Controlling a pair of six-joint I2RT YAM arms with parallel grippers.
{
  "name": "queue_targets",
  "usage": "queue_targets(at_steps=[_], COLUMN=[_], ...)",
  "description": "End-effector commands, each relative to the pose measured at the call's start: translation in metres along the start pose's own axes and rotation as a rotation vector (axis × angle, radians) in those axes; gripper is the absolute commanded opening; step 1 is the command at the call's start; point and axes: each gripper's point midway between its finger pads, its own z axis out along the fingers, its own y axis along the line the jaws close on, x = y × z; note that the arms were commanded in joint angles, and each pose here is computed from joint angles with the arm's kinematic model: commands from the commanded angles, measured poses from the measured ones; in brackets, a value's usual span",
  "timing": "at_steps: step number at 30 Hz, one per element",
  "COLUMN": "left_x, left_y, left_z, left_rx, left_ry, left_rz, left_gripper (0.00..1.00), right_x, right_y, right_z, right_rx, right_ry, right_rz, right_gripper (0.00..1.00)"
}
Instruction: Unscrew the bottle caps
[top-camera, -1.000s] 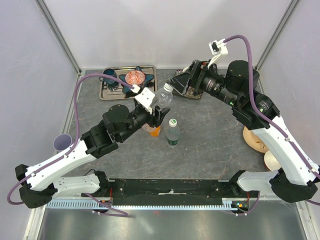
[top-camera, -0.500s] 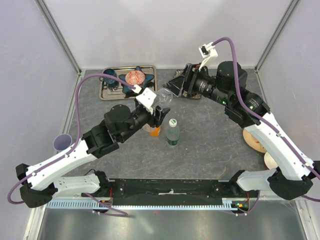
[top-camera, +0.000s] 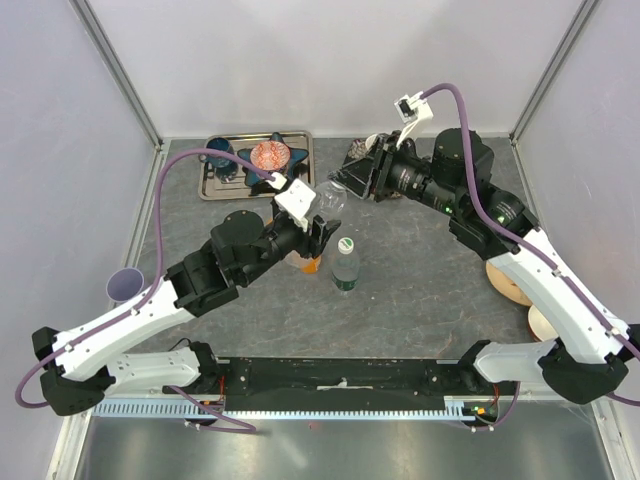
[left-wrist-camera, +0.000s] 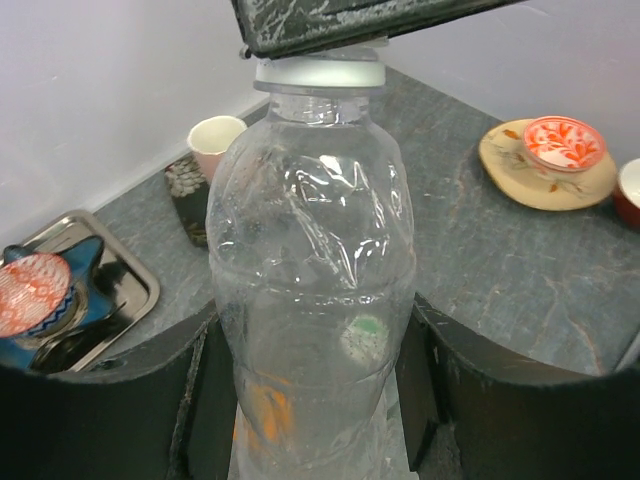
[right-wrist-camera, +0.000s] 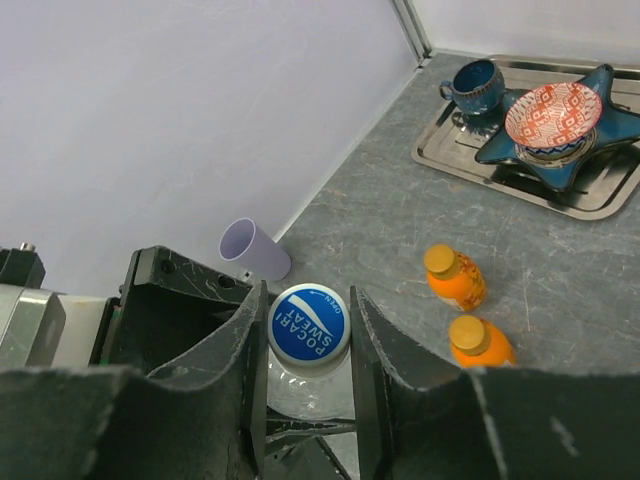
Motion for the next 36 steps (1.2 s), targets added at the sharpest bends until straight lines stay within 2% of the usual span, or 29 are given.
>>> queue_targets(at_steps=[1,6,10,13,14,19,21,23,24,25,27,29,36], left_x=[-0.041,-0.069,-0.085,-0.092,-0.094,-0.09,-0.084,-0.084,-0.079,-0.083,-0.078,-0.077,-0.074], left_y=[-0.021,-0.061,-0.103,-0.123,-0.127,-0.137,-0.132,-0.132,-0.128,-0.127,-0.124,-0.124,-0.121], left_z=[-0.016,-0.047,-0.086,-0.111,-0.116,-0.131,-0.127,-0.127,-0.123,-0.126,-0.118,-0.116,-0.096], left_rx=[0.139,0.402,0.705,0.886,0.927,1.15,1.183,1.25,1.255,1.296,1.306,1.343,1.371], left_ry=[-0.147,-0.23,-0.235,-0.202,-0.194,-0.096,-0.042,-0.044,-0.008,-0.043,-0.005,-0.007,-0.002], left_rz=[-0.026,-0.09,-0.111,-0.12,-0.121,-0.187,-0.255,-0.259,-0.308,-0.282,-0.337,-0.34,-0.349], left_gripper=[0.28,0.34,0.36,0.38,0.38,0.39,0.39,0.39,0.39,0.39,0.38,0.39,0.38], right_x=[-0.009,-0.011,-0.003,0.007,0.015,0.032,0.038,0.039,0.04,0.042,0.038,0.034,0.023], right_y=[0.03,0.065,0.082,0.102,0.115,0.129,0.132,0.134,0.136,0.139,0.143,0.145,0.167], right_z=[-0.023,-0.052,-0.07,-0.088,-0.102,-0.127,-0.132,-0.137,-0.139,-0.144,-0.148,-0.147,-0.173], right_rx=[-0.149,-0.329,-0.438,-0.589,-0.705,-0.884,-0.928,-0.959,-0.976,-1.006,-1.033,-1.032,-1.191], right_ry=[-0.03,-0.021,0.002,0.02,0.022,-0.007,0.012,0.005,0.018,0.027,0.011,-0.008,-0.051], right_rz=[-0.119,-0.25,-0.31,-0.353,-0.361,-0.403,-0.41,-0.428,-0.411,-0.417,-0.429,-0.432,-0.402], right_gripper=[0.0,0.0,0.0,0.0,0.0,0.0,0.0,0.0,0.0,0.0,0.0,0.0,0.0])
